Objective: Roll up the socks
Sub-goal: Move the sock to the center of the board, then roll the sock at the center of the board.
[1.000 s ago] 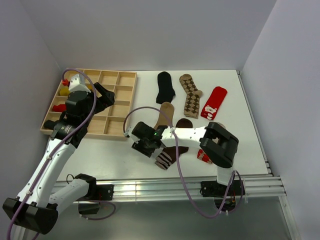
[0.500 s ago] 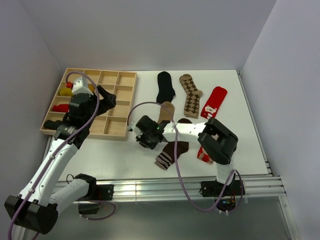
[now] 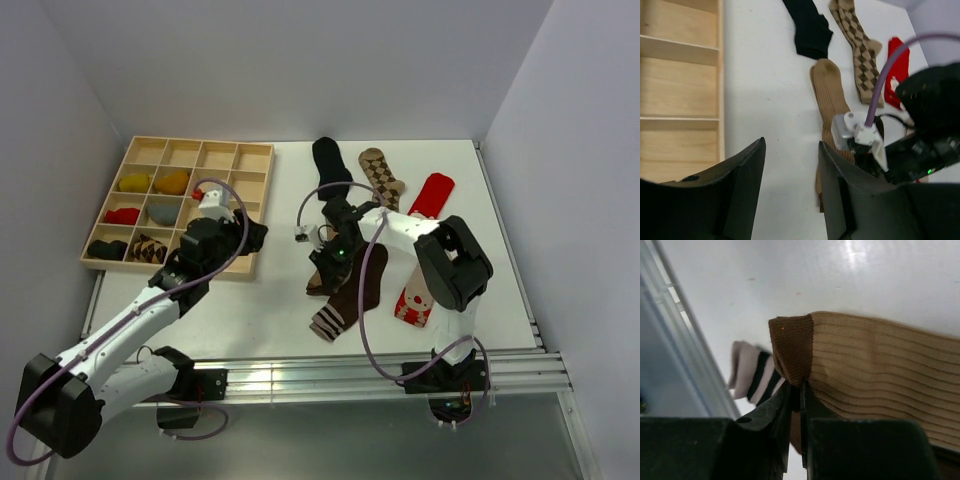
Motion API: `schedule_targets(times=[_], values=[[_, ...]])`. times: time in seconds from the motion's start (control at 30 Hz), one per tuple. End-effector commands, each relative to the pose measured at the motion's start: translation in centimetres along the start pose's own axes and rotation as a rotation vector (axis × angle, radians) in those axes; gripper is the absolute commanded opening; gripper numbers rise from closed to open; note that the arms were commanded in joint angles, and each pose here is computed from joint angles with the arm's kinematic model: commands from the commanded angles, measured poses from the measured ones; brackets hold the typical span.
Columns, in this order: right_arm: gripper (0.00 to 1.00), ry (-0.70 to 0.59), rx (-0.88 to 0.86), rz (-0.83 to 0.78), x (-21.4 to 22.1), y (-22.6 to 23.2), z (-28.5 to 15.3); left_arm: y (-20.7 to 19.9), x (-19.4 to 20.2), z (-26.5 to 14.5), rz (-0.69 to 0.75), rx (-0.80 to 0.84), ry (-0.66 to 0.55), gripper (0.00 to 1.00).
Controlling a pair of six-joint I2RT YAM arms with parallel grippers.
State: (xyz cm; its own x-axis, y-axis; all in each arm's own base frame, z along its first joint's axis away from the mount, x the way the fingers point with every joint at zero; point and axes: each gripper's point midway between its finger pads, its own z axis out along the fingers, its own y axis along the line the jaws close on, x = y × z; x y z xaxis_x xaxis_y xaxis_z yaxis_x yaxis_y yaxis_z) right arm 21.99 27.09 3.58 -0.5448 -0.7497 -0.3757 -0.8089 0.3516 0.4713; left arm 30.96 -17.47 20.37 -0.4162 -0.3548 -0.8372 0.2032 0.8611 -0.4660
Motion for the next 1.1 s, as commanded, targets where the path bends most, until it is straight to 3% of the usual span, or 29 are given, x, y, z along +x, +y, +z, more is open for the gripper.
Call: schedule_targets(times=[0.0,0.23,0.4,0.7,1.07], values=[[0.06,-0.004,-0.180,0.001,-0.2,2.7,-1.6,-3.6,0.0,0.7,0.103,0.196,-0.062,0.52],[0.05,0.040,-0.298,0.218,1.7,0.9,-1.7,-7.2,7.4,2.1,0.319,0.395,0.087,0.59],[0.04,0.035,-0.290,0.320,1.7,-1.9,-1.8,-9.5,12.1,3.0,0.376,0.512,0.210,0.62],[0.04,0.045,-0.374,0.401,1.6,-2.4,-2.4,-11.5,15.3,3.7,0.377,0.650,0.289,0.72],[0.04,0.033,-0.394,0.446,1.8,-3.1,-2.8,-12.1,18.5,4.7,0.366,0.693,0.358,0.70]])
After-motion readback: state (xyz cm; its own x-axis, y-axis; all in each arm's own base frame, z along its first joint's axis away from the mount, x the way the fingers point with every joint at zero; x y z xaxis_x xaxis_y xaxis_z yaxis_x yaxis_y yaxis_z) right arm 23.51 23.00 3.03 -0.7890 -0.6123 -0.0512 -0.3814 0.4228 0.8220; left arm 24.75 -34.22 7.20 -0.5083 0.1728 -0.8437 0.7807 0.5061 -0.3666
